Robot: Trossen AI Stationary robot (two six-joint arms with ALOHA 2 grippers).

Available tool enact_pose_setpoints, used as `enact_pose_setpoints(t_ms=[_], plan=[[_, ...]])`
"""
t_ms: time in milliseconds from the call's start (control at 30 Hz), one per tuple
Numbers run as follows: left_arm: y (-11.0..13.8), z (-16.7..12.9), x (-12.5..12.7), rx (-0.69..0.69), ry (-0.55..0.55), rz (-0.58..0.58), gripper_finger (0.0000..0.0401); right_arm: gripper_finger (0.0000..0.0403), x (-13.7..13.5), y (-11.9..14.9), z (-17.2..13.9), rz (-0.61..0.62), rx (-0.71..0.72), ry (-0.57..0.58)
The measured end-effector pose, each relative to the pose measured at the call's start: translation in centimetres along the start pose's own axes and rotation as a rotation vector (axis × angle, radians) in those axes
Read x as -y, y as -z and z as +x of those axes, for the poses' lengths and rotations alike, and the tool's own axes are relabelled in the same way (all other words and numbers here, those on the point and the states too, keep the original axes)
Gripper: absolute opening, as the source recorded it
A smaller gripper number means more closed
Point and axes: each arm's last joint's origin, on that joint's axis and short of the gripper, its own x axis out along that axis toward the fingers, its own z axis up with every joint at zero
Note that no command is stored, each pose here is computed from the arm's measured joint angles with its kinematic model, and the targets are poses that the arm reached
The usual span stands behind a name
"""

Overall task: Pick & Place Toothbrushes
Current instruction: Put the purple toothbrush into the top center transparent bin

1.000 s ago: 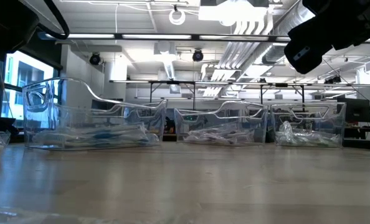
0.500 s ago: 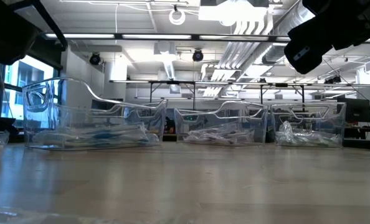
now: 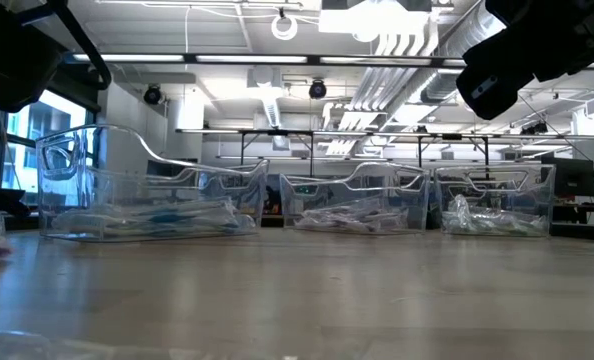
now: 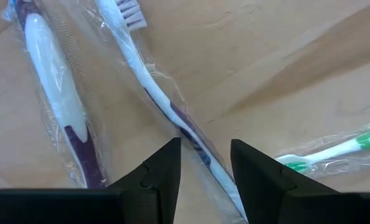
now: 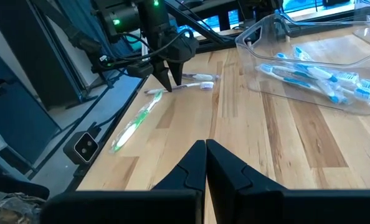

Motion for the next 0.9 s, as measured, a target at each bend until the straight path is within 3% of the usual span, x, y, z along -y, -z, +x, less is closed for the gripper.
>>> enact_pose_setpoints(t_ms=[567,900], plan=[[-0.02,0.0,-0.07,0.003,-0.007,0.013,0.0132,0.0003,0.09,0.11,0.0,0.004,-0.008,0.02],[-0.24,-0.01,-0.03,0.075,0.006,0.057,0.0033,0.0003,-0.01,0.38,-0.01,0.053,-0.048,-0.027]])
